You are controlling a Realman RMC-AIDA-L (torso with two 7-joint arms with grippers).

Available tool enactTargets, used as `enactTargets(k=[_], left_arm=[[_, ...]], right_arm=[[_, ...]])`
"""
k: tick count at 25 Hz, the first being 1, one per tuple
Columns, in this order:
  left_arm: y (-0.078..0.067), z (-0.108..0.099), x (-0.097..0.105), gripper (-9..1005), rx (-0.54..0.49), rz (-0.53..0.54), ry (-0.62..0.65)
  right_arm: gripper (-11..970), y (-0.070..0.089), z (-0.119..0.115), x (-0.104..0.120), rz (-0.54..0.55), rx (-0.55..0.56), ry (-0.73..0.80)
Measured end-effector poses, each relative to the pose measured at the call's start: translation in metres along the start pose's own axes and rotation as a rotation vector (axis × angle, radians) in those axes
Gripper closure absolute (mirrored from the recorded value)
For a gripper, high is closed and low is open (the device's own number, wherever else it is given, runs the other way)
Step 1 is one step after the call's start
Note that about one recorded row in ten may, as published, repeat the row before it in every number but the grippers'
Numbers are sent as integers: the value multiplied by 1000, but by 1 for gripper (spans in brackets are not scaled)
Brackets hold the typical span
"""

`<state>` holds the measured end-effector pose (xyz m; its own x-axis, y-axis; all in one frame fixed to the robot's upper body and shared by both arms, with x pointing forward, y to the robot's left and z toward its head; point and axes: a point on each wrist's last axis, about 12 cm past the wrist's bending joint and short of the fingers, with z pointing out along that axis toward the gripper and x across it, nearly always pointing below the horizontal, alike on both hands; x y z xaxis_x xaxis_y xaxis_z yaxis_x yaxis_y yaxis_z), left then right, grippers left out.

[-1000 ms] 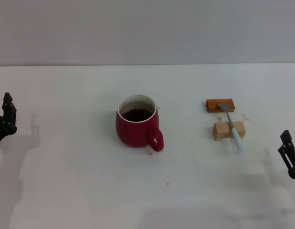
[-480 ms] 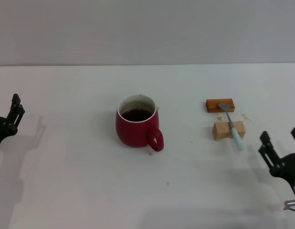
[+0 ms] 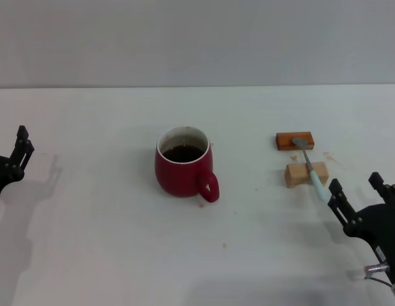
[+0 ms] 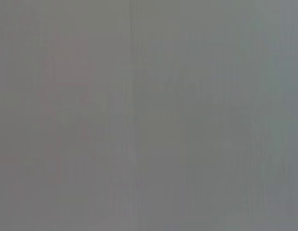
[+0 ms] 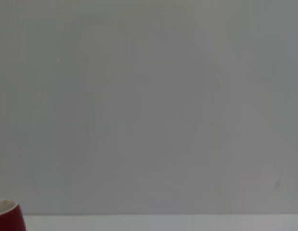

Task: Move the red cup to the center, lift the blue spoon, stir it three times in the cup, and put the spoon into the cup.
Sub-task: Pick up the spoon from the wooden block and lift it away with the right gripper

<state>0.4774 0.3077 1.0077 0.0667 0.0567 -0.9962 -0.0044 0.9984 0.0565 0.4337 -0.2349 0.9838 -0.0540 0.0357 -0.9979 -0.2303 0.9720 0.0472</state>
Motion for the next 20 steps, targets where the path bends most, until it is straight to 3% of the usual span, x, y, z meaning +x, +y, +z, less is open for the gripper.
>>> enactTargets(k=[20], left_arm=[[0,-2,1,188,6,2,3]], right_arm=[[206,7,18,5,5,-40,83]])
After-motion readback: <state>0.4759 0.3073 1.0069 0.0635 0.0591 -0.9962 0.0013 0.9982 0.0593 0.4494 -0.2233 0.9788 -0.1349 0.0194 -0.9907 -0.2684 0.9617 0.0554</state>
